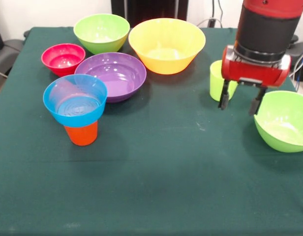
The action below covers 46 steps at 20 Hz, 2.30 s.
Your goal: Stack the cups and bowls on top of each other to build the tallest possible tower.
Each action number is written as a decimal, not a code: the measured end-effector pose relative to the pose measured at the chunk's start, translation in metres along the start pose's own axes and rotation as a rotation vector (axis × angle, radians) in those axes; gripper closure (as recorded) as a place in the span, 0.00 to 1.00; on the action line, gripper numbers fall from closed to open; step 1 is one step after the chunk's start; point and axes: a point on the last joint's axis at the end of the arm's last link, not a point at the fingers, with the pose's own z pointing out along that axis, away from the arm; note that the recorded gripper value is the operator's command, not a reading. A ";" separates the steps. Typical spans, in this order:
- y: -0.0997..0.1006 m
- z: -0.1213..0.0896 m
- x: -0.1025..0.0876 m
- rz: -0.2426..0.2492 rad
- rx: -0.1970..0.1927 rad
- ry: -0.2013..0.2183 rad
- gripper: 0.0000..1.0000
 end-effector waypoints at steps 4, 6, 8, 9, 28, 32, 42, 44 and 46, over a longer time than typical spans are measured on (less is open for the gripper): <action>-0.003 0.017 0.004 -0.001 0.018 0.013 0.00; -0.005 0.024 0.005 0.001 0.024 0.018 0.00; -0.007 0.028 0.005 0.003 0.028 0.020 0.00; -0.008 0.031 0.005 0.006 0.030 0.022 0.00; 0.003 -0.037 -0.019 0.087 -0.046 -0.021 0.00; 0.004 -0.045 -0.022 0.094 -0.055 -0.029 0.00; 0.026 -0.046 -0.011 0.059 -0.056 -0.049 0.00; 0.034 -0.046 -0.007 0.047 -0.057 -0.055 0.00; 0.042 -0.044 -0.003 0.036 -0.058 -0.062 0.00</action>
